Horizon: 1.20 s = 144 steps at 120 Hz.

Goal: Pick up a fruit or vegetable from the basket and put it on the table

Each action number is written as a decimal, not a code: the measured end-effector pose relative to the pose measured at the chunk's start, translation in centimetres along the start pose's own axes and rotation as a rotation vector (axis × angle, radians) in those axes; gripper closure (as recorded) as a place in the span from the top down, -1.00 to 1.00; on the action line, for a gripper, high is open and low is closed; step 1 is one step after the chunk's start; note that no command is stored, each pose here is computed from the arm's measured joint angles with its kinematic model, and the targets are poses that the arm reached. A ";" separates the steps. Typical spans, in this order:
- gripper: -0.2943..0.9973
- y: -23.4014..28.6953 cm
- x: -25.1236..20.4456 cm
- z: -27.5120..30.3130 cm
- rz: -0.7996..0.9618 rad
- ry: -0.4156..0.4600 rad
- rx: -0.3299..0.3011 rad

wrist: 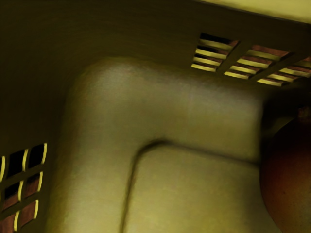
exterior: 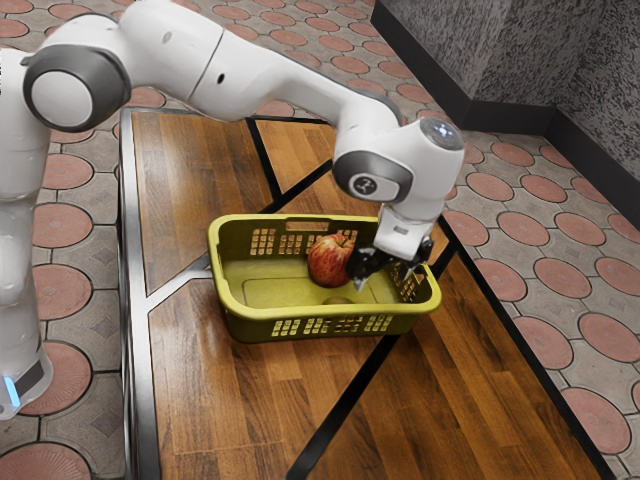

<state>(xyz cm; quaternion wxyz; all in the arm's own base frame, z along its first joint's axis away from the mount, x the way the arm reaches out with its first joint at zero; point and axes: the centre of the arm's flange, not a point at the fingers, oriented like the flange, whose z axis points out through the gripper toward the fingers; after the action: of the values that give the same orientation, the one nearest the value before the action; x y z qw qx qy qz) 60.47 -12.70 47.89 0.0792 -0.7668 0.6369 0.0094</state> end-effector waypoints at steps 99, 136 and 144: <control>0.26 -0.1 0.7 4.7 -0.005 0.026 -0.051; 0.05 -0.1 1.8 2.9 -0.018 0.080 -0.054; 0.13 0.1 2.0 2.9 -0.032 0.100 -0.076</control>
<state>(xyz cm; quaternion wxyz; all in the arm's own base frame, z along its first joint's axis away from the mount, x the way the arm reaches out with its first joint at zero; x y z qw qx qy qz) 60.99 -14.24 44.82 0.0181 -0.7789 0.6268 -0.0059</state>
